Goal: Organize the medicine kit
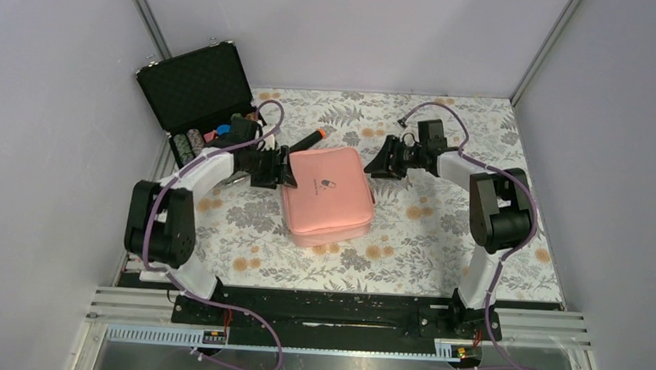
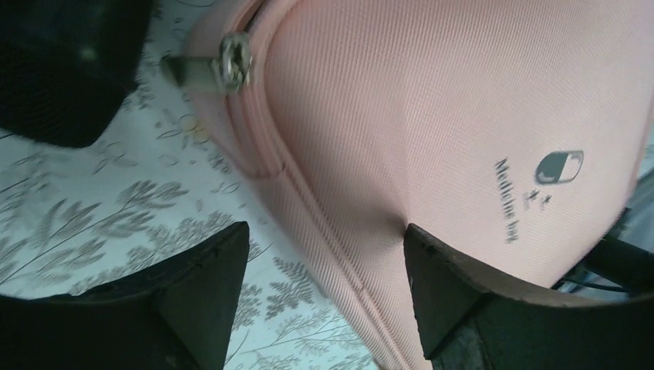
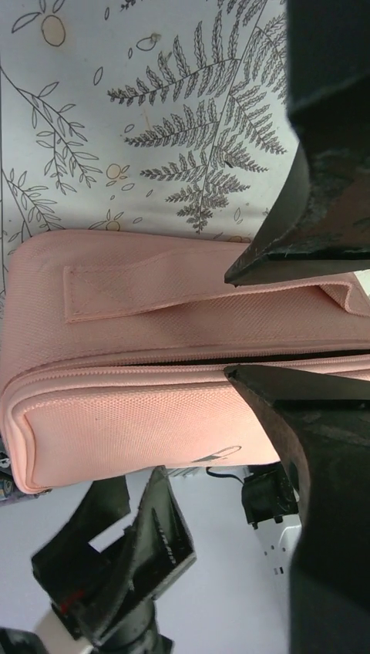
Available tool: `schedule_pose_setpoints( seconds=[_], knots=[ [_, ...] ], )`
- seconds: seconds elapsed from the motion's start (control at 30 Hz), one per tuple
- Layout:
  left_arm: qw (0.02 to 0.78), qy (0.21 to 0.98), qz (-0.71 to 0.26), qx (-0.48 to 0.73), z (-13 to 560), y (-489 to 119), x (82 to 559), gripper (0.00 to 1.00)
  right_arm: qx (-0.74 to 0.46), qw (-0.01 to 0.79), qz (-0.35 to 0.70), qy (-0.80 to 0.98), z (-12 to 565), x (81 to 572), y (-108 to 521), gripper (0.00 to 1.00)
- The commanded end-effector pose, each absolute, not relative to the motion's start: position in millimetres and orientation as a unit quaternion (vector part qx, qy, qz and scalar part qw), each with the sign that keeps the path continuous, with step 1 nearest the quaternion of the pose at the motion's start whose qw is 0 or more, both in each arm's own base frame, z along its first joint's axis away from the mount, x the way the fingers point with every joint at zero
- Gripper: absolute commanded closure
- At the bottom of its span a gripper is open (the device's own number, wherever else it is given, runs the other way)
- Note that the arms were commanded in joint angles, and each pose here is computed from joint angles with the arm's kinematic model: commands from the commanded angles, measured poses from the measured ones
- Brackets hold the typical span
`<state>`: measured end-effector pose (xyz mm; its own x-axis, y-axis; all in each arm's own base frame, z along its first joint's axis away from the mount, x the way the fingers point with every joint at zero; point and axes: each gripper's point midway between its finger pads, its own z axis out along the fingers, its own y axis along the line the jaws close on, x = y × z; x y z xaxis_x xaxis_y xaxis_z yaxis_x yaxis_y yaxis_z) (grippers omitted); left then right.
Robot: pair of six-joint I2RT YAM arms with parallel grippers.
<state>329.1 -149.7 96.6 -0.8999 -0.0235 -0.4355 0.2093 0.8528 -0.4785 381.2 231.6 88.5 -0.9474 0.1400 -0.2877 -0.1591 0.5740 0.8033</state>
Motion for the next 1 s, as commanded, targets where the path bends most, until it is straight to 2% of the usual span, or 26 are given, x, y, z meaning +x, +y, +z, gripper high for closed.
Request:
schedule_pose_setpoints(
  seconds=[0.0,0.1,0.2,0.37,0.5,0.7,0.97],
  knots=[
    [0.224,0.908,-0.35,0.063,117,-187,359,0.29,-0.044,0.185,0.523,0.831,123,362,247,0.49],
    [0.226,0.893,-0.374,0.107,126,-220,370,0.32,-0.07,0.187,0.543,0.816,130,337,246,0.48],
    [0.236,0.87,-0.395,0.179,140,-263,377,0.34,-0.105,0.175,0.509,0.837,130,316,229,0.44],
    [0.243,0.828,-0.429,0.269,157,-349,387,0.34,-0.081,0.253,0.391,0.881,138,337,159,0.26],
    [0.287,0.807,-0.422,0.296,182,-389,405,0.32,-0.037,0.289,0.355,0.888,152,359,113,0.22],
    [0.39,0.809,-0.346,0.272,221,-336,441,0.25,-0.067,0.256,0.369,0.891,153,348,110,0.2],
    [0.39,0.832,-0.336,0.209,202,-245,404,0.24,-0.151,0.293,0.368,0.87,179,319,99,0.19]
  ],
)
